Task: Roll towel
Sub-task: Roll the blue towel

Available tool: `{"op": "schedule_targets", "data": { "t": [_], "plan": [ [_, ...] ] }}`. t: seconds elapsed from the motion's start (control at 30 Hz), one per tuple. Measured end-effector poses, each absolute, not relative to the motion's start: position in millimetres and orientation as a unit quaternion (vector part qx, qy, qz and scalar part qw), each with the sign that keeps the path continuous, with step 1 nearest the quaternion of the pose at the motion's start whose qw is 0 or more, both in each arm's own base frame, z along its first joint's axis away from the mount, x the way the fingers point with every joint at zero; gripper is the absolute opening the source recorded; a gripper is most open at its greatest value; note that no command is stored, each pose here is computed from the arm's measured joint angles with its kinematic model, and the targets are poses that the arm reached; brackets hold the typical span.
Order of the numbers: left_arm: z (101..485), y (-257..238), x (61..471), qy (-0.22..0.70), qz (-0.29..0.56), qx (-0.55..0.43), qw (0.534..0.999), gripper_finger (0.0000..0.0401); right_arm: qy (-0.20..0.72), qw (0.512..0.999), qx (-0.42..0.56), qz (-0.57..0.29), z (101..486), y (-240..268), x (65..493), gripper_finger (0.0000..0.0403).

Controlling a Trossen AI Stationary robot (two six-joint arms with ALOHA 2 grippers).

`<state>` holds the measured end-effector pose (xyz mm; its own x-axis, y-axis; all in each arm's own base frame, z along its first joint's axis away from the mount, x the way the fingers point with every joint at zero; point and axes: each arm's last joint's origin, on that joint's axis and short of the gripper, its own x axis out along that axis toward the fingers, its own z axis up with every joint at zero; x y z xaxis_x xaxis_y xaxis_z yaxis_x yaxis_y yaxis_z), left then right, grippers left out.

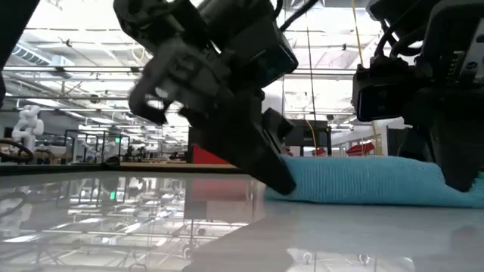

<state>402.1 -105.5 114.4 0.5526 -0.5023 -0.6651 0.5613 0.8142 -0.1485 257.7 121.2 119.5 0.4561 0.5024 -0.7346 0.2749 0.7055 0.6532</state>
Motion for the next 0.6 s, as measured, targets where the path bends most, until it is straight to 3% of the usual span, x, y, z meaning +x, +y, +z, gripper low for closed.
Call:
{"op": "schedule_targets", "data": {
  "t": [0.3, 0.6],
  "plan": [
    [115, -74, 406, 0.396, -0.321, -0.109, 0.854, 0.0016, 0.514, 0.757, 0.398, 0.066, 122, 127, 256, 0.0016],
    [114, -59, 406, 0.426, -0.300, -0.194, 0.831, 0.0016, 0.496, 0.772, 0.391, 0.073, 141, 126, 250, 0.0073]
  ]
}}
